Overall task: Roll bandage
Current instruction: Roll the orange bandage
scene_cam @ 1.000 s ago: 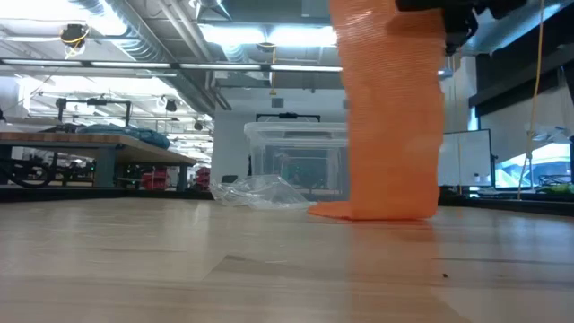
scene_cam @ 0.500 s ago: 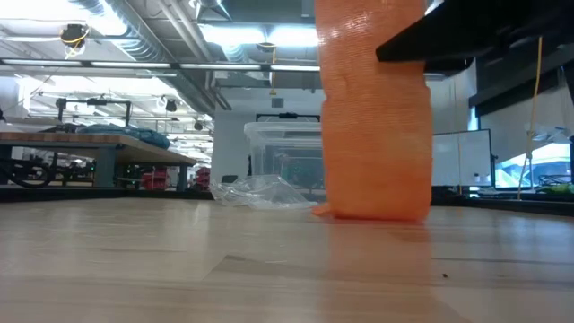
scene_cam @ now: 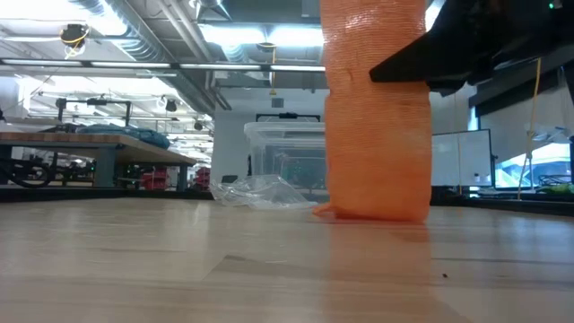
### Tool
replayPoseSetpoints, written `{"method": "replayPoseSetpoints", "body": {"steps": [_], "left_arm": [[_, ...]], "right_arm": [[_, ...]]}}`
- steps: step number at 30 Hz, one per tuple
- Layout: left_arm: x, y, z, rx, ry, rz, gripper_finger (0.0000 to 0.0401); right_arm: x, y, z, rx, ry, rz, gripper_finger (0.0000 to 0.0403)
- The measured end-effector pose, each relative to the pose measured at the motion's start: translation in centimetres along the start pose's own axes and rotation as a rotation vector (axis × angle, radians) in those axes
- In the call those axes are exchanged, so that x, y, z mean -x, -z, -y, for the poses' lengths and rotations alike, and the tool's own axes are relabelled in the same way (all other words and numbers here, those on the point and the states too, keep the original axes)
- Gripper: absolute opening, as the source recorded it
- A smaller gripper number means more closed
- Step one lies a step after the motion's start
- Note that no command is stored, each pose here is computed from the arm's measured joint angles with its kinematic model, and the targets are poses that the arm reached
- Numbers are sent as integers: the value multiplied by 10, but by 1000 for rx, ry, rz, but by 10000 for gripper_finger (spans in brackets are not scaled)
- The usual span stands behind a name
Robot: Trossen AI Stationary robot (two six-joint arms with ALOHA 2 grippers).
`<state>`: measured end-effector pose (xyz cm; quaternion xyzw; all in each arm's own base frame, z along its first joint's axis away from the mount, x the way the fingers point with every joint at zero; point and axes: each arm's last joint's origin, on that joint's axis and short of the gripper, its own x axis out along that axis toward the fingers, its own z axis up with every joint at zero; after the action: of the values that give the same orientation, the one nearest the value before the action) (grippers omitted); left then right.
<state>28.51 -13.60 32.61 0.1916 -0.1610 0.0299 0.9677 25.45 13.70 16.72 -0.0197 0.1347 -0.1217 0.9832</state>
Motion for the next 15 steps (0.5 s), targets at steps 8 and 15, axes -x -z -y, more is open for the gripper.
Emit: {"method": "replayPoseSetpoints", "body": {"steps": [8,15], "left_arm": [[0,0,0,0,2,-1,8],[2,-5,-4,-7,-50,-4,6]], "right_arm": [[-4,0,1,10,-100,-25,61],[4,-2,-11,14,-186,-15,14]]}}
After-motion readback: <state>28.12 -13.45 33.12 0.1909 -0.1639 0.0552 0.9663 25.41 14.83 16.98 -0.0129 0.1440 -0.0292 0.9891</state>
